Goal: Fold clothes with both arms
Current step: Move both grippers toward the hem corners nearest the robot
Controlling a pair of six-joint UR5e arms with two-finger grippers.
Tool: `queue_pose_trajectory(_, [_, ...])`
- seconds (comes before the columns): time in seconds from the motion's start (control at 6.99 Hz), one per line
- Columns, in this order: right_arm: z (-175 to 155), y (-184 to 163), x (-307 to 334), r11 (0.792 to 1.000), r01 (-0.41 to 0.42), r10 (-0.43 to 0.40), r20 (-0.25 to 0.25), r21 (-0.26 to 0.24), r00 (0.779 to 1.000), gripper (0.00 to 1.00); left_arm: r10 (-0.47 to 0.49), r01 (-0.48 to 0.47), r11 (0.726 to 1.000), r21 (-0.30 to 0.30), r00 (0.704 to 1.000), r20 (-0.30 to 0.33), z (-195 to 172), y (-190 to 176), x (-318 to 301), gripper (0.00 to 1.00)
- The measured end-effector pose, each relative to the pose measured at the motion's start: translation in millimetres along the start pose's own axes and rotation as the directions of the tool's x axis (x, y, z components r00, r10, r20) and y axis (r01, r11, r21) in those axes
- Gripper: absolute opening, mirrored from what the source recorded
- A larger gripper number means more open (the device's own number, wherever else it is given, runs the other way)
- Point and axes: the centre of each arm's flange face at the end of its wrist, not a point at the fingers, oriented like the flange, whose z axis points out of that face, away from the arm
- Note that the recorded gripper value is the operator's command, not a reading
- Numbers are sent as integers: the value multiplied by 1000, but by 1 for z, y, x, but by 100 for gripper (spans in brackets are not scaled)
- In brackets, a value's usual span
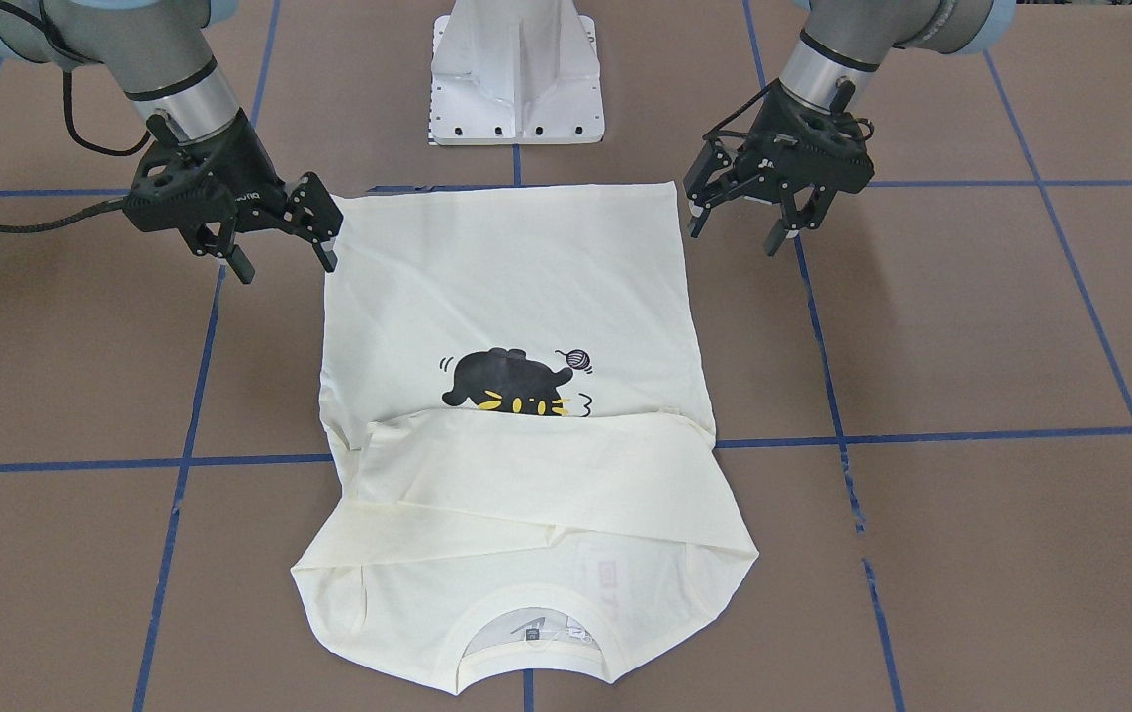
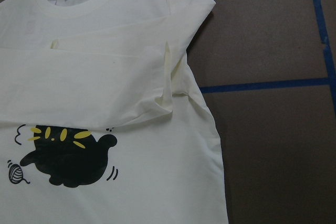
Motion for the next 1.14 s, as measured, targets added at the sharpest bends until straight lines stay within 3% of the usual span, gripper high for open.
queue_pose_trajectory(0.14, [-4,32,16,996,-86,85,44,9,995,84,-79,79,997,-9,997,-8,1,28,8,69])
queue_pose_trajectory(0.29, [-4,64,19,984,-175,173,45,28,984,77,-186,186,983,-11,983,-5,9,60,17,63])
queue_pose_trajectory(0.43, [-2,87,16,965,-259,259,7,42,966,78,-295,295,955,-5,955,1,19,94,26,61])
queue_pose_trajectory(0.57, [-3,99,12,947,-316,318,-30,53,948,84,-360,360,933,-2,933,11,28,121,31,61])
queue_pose_trajectory(0.72, [-3,105,8,939,-337,340,-44,64,939,88,-380,380,925,-3,924,33,36,140,27,61])
queue_pose_trajectory(0.86, [-4,107,6,937,-343,347,-47,71,937,99,-376,378,926,-9,924,64,46,155,19,61])
queue_pose_trajectory(1.14, [-2,111,4,938,-334,338,-45,89,940,100,-348,353,935,-33,931,115,65,183,10,60])
